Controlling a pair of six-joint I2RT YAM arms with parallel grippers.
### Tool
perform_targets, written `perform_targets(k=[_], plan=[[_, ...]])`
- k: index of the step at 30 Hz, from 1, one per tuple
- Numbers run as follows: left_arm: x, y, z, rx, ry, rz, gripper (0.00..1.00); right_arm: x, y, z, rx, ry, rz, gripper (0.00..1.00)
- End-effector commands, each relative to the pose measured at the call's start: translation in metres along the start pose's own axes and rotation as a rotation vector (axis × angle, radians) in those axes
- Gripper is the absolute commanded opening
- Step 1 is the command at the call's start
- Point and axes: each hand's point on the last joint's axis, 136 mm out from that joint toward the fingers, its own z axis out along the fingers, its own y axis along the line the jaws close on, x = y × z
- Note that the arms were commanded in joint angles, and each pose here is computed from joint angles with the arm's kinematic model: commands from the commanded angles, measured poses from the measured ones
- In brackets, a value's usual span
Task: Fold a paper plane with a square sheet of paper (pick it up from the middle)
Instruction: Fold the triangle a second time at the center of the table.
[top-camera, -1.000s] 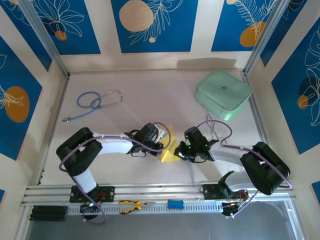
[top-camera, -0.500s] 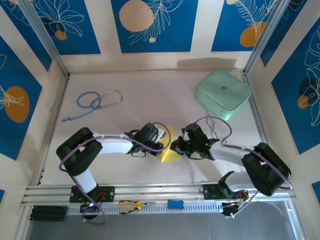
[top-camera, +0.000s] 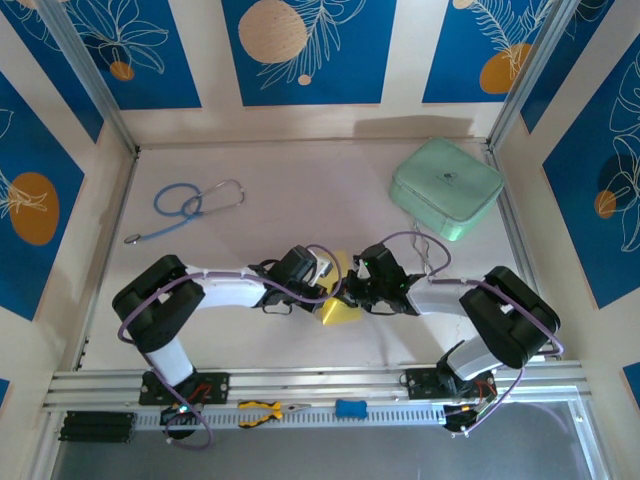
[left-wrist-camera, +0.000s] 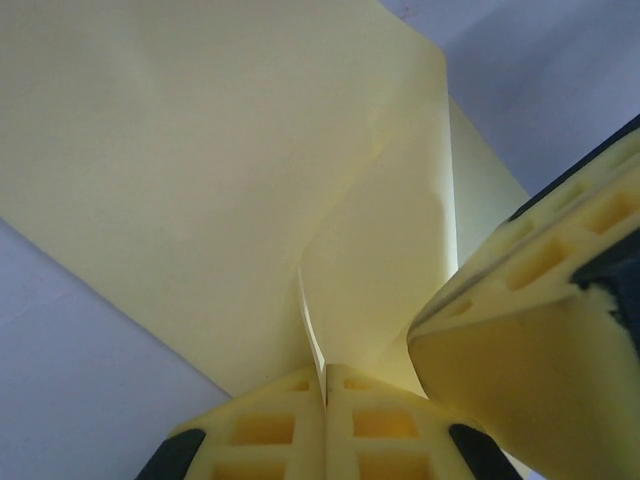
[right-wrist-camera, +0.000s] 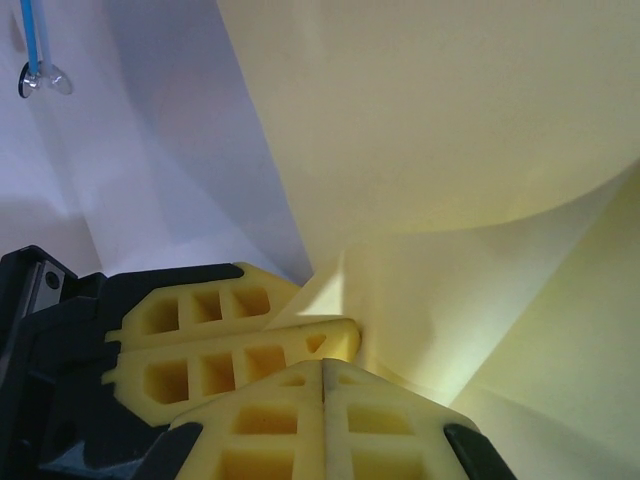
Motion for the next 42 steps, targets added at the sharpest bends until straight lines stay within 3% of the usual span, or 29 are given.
perform_targets(k=[1, 12, 25, 36, 42], plan=[[0.007, 0.008, 0.002, -0.025, 0.037, -0.019, 0.00, 0.001, 0.000, 0.004, -0.010, 0.015, 0.013, 0.00], [0.009, 0.010, 0.000, -0.042, 0.059, -0.009, 0.00, 0.014, -0.049, 0.006, 0.061, 0.031, 0.096, 0.00], [0.011, 0.010, 0.003, -0.036, 0.078, -0.015, 0.00, -0.021, -0.001, -0.016, -0.017, -0.028, 0.017, 0.00], [0.013, 0.011, 0.004, -0.040, 0.091, -0.016, 0.00, -0.013, -0.054, 0.006, 0.105, 0.009, 0.144, 0.00], [0.014, 0.012, 0.005, -0.044, 0.096, -0.015, 0.00, -0.019, -0.037, -0.001, 0.094, -0.002, 0.110, 0.00]])
